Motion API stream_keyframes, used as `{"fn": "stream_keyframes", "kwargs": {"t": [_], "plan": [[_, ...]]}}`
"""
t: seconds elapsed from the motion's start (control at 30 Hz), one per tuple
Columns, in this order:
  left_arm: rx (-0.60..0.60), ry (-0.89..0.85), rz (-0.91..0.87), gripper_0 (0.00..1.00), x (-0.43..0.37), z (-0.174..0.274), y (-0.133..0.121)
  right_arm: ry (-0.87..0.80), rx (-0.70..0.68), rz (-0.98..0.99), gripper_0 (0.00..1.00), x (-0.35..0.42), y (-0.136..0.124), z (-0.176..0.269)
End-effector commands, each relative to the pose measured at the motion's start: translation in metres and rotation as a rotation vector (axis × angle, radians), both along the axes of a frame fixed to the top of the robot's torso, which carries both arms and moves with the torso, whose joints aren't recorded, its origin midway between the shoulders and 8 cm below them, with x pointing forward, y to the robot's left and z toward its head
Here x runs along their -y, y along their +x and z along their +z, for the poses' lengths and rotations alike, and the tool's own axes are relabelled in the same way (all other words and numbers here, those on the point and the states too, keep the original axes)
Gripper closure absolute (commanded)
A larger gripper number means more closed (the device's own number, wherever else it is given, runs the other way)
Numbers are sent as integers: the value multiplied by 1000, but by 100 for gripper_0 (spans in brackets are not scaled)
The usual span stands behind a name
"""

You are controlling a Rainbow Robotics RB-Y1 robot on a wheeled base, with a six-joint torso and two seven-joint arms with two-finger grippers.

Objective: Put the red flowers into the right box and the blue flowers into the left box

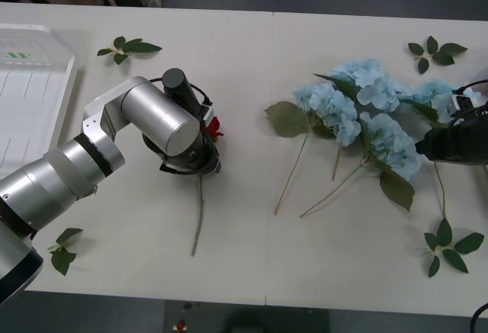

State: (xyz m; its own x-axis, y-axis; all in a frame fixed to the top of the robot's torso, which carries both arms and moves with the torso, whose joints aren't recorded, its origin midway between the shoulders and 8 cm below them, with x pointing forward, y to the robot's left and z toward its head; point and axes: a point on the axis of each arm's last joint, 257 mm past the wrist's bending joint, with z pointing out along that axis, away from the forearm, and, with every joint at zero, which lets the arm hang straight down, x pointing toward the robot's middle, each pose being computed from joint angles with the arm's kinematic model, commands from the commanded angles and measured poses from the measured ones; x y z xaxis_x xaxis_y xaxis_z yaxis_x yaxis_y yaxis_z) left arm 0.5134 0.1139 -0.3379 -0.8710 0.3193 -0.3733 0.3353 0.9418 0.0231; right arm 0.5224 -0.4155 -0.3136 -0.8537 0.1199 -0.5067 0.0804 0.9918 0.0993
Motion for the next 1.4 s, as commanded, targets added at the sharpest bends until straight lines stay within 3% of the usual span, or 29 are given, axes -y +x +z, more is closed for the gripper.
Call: {"fn": "stream_keyframes", "kwargs": {"t": [0.03, 0.1, 0.17, 0.23, 0.33, 0.43, 0.97, 1.13, 1.17, 1.2, 1.27, 1.3, 1.33, 1.4], "plan": [[41, -19, -28, 0, 19, 20, 12, 28, 40, -57, 17, 3, 10, 7], [39, -15, -31, 0, 19, 19, 11, 27, 41, -58, 20, 3, 10, 6], [38, -12, -33, 2, 19, 18, 10, 27, 41, -58, 33, 3, 10, 6], [42, -15, -38, 33, 20, 18, 10, 26, 43, -60, 48, 4, 11, 6], [44, -14, -36, 73, 20, 18, 11, 28, 42, -57, 83, 2, 11, 5], [45, -16, -33, 97, 20, 17, 12, 29, 42, -59, 97, 2, 11, 5], [65, -16, -33, 100, 18, 19, 17, 64, 69, -67, 100, 6, 14, 17], [121, -57, -59, 100, 24, 37, 26, 84, 76, -65, 100, 7, 15, 23], [136, -76, -64, 100, 27, 45, 29, 83, 78, -64, 98, 7, 15, 23], [153, -110, -72, 100, 32, 57, 31, 82, 80, -63, 83, 7, 15, 24], [177, -166, -88, 100, 42, 79, 33, 81, 83, -63, 32, 8, 16, 25], [191, -191, -100, 100, 48, 91, 33, 82, 85, -64, 17, 8, 16, 26], [209, -225, -116, 100, 55, 108, 33, 82, 90, -61, 9, 7, 18, 29], [239, -271, -141, 100, 63, 133, 32, 80, 93, -57, 3, 7, 18, 29]]}}
